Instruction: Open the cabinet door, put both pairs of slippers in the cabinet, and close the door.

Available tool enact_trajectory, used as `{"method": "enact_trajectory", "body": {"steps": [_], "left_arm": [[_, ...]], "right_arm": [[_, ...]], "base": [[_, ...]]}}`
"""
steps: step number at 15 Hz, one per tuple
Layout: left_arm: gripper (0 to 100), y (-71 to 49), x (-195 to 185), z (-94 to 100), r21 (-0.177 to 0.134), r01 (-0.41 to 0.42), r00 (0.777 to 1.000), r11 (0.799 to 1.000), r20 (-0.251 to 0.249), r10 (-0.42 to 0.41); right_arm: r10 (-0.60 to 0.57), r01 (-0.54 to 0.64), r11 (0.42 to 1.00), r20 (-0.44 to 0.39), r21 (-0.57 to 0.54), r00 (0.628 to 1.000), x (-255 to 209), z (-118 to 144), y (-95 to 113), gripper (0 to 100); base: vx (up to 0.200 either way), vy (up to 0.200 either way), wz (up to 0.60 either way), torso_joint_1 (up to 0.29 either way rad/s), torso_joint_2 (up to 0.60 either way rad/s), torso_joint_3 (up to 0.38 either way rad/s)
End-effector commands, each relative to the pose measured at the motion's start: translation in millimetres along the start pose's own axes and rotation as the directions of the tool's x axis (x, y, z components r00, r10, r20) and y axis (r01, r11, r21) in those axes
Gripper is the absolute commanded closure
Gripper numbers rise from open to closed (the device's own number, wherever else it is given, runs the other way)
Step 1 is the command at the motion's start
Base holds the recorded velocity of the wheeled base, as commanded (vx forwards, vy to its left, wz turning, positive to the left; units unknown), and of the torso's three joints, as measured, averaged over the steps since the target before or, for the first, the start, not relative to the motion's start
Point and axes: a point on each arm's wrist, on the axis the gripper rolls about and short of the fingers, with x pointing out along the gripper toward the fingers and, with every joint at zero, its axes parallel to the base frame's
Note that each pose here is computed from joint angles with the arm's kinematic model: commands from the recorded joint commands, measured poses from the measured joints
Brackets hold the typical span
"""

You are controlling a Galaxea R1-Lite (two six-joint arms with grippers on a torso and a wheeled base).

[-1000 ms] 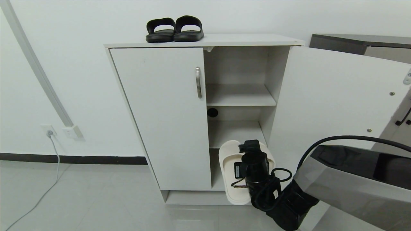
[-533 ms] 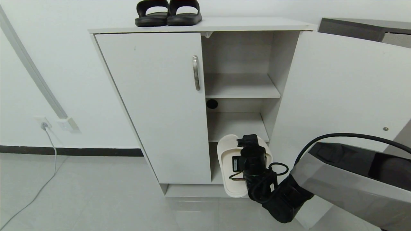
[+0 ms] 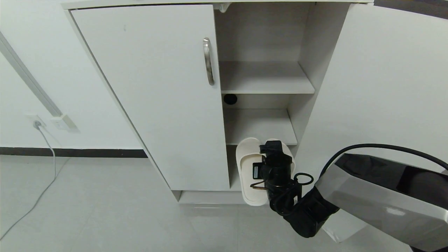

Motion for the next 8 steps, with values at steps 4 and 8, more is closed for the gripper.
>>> {"method": "enact_trajectory", "body": {"steps": [4,8], "left_arm": [[100,0.0,0.1,0.1,0.0,-0.001,1.0,1.0,0.0,0.001],[100,0.0,0.1,0.1,0.0,-0.001,1.0,1.0,0.0,0.001]], "right_arm": [[-0.006,0.007,1.0,0.041,-0.025,0.999,2.5,0.7,-4.1,100],[-0.009,0.01,1.0,0.042,-0.024,0.999,3.8,-0.5,-4.9,100]], "base": [[0.0,0.0,0.0,0.005,0.0,-0.045],[0.0,0.0,0.0,0.0,0.0,0.0]]}}
